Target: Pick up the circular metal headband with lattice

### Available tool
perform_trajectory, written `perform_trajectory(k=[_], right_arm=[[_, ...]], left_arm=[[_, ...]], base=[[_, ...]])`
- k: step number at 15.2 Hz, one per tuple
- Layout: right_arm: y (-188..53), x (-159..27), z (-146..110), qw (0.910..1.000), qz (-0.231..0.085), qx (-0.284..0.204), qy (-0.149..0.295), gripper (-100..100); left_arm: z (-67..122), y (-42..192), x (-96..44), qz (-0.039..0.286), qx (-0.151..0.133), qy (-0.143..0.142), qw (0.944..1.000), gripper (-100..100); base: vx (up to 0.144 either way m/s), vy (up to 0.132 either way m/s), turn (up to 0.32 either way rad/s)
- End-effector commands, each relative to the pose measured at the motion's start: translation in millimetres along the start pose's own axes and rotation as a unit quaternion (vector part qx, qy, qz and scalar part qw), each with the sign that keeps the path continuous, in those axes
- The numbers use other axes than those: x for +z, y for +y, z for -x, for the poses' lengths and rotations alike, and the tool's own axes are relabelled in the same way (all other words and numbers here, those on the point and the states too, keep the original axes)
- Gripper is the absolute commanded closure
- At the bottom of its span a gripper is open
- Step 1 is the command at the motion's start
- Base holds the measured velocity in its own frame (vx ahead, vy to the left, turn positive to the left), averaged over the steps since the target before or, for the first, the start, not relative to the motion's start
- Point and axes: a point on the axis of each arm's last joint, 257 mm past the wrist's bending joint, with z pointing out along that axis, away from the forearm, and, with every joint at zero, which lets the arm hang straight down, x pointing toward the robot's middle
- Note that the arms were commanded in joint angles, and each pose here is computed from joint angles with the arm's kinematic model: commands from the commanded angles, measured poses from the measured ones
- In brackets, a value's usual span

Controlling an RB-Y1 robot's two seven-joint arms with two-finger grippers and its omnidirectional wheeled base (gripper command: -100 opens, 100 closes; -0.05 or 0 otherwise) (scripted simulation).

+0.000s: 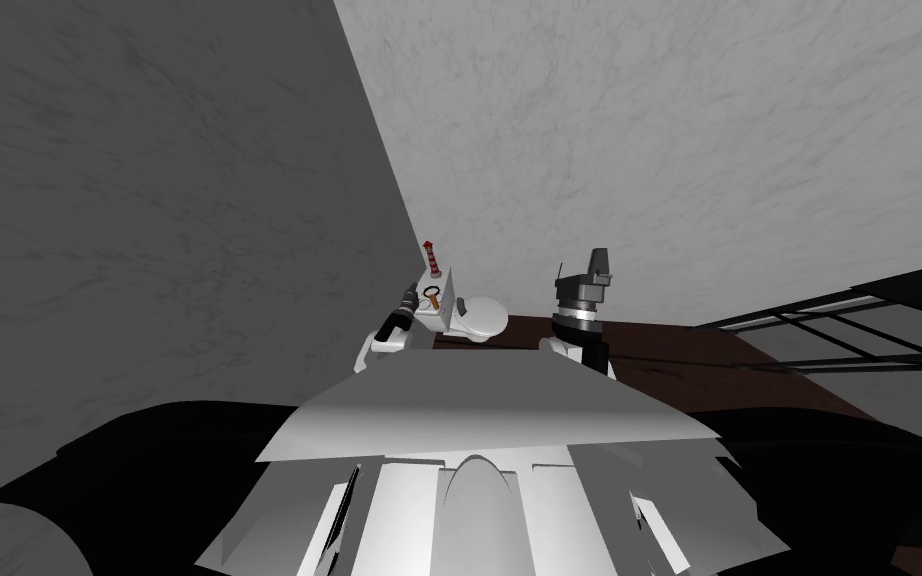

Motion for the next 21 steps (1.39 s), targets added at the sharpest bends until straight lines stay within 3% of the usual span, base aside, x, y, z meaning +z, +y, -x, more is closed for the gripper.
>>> perform_trajectory(k=[1, 12, 21], right_arm=[[0, 0.0, 0, 1.0000, 0.000, 0.000, 0.000, 0], [0, 0.0, 0, 1.0000, 0.000, 0.000, 0.000, 0], [0, 0.0, 0, 1.0000, 0.000, 0.000, 0.000, 0]], left_arm=[[-2.0, 12, 1.7, 0.024, -0.005, 0.000, 0.9997, -100], [-7.2, 58, 3.6, 0.118, -0.032, -0.002, 0.9925, -100], [-15.3, 93, -0.5, 0.195, -0.060, -0.003, 0.9790, -100]], base=[[-0.003, 0.015, -0.007], [-0.004, 0.013, -0.008], [-0.003, 0.009, -0.009]])
